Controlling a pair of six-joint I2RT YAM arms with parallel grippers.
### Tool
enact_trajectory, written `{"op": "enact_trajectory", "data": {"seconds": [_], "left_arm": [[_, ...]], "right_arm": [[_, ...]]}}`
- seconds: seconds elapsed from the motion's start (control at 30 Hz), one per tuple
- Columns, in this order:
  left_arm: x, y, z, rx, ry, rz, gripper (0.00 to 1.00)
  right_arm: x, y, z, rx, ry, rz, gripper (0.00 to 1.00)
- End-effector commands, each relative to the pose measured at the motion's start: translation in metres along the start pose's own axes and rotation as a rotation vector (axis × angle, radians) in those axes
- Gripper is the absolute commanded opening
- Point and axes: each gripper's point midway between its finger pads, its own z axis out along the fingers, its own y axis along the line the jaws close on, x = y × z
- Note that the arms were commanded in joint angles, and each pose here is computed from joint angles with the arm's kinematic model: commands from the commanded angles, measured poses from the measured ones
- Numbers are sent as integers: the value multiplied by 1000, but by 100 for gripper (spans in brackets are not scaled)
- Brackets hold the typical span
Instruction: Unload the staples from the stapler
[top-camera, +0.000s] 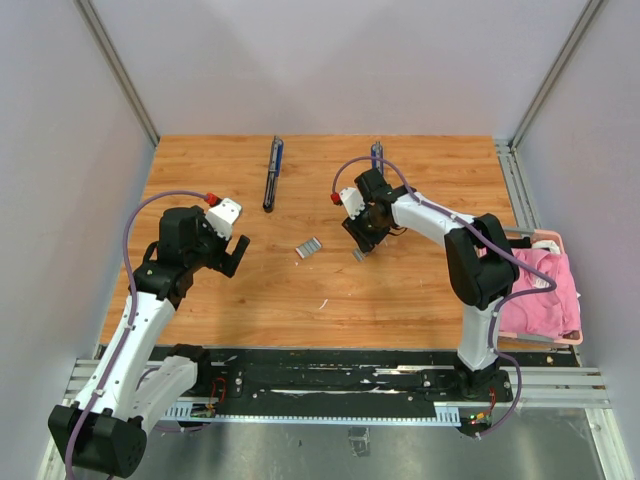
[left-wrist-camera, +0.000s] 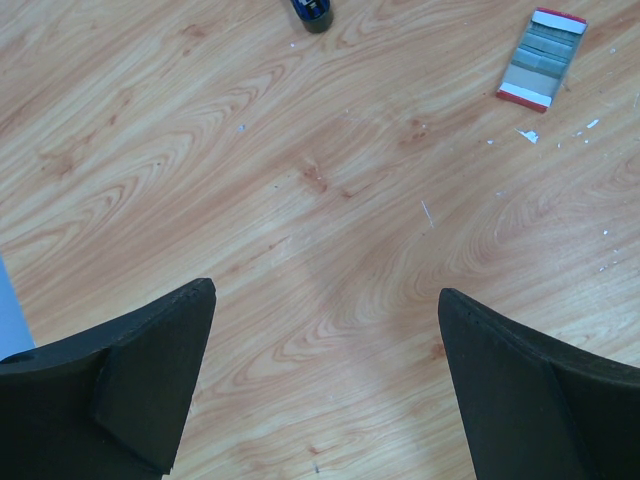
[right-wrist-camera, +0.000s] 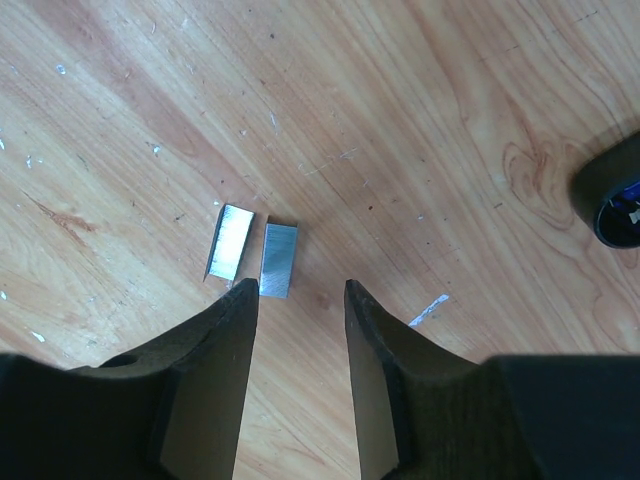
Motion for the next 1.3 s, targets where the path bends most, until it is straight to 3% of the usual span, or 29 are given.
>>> {"op": "enact_trajectory", "data": {"seconds": [0.0,0.8,1.27], "left_arm": [[-4,2,-2,-10,-23,8,98],[-4,3,-2,-12,-23,9,98],[-4,2,-2,-10,-24,9,98]], "right_arm": [[0,6,4,1,9,-5,42],[6,11,13,-9,40,-11,43],[11,12,24,-22,66,-7,37]]}}
